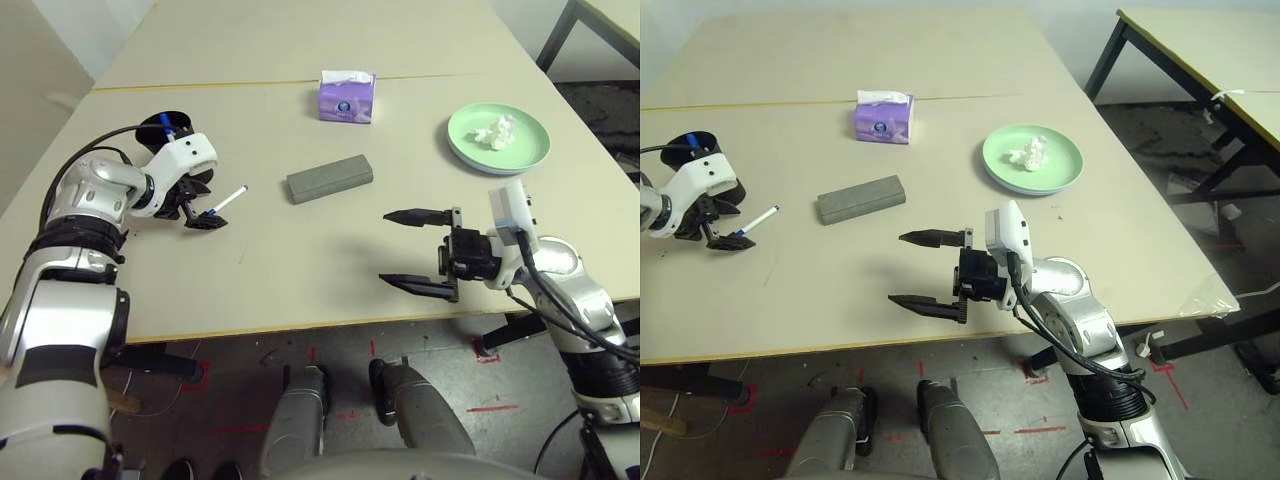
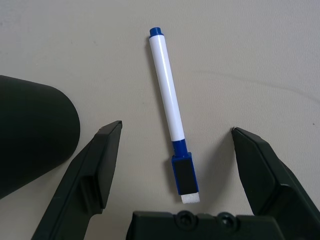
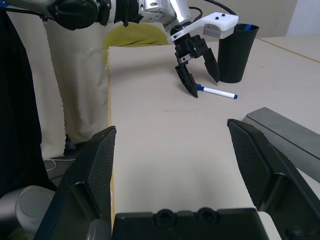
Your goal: Organize and tidy the items on the table.
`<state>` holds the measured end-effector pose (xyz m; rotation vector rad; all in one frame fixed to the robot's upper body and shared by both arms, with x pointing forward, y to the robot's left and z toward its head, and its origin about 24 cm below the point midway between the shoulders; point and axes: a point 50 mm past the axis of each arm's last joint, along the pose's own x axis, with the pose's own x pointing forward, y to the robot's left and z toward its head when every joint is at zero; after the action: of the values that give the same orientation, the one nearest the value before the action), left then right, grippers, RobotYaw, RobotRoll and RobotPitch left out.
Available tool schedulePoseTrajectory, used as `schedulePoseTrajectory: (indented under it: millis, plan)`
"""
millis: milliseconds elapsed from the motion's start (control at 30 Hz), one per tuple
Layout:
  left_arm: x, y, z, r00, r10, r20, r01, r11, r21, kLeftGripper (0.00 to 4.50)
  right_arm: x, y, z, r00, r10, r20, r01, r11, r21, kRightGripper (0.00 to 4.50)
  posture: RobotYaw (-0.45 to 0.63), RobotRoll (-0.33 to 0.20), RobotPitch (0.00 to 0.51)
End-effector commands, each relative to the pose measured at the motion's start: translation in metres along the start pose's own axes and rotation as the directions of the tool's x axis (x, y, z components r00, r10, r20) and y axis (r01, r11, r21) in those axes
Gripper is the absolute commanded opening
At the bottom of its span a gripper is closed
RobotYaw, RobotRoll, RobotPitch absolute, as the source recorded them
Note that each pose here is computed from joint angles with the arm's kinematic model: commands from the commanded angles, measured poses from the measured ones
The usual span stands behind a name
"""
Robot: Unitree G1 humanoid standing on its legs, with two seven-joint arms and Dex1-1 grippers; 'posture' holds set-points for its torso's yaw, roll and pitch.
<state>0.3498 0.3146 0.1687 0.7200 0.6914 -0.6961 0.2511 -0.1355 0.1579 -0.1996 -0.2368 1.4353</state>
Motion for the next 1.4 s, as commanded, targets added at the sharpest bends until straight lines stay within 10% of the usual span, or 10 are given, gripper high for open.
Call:
schedulePoseTrajectory:
  millis: [33,400,733,1133,1400]
  plan:
    - [0.007,-0.004,-0.007,0.999,-0.021,-0.030,0.020,1.000,-0.011,3.57,0.001,0.000,0.004,1.000,0.002,0.014,-0.002,1.000,-0.005,4.50,-0.15,0.000,0.196]
    - [0.005,-0.005,-0.003,0.999,-0.047,0.018,0.047,0.999,-0.017,0.02,0.003,-0.002,0.006,1.000,-0.002,0.024,0.002,1.000,-0.006,4.50,-0.14,0.000,0.192]
    - [0.000,-0.004,0.000,0.996,-0.048,0.071,0.049,0.999,-0.014,0.02,0.002,-0.003,0.003,1.000,-0.008,0.023,0.008,1.000,0.004,4.50,-0.13,0.000,0.185]
    - [-0.045,-0.009,0.044,0.888,-0.241,0.392,0.218,0.970,0.103,0.02,-0.004,-0.011,-0.003,0.998,-0.062,0.004,0.062,0.997,0.043,4.50,-0.10,0.000,0.174]
    - [-0.078,0.006,0.065,0.762,-0.037,0.646,0.062,0.998,-0.015,0.02,-0.004,-0.031,0.000,0.970,-0.244,0.015,0.243,0.968,0.066,4.50,-0.08,0.000,0.176]
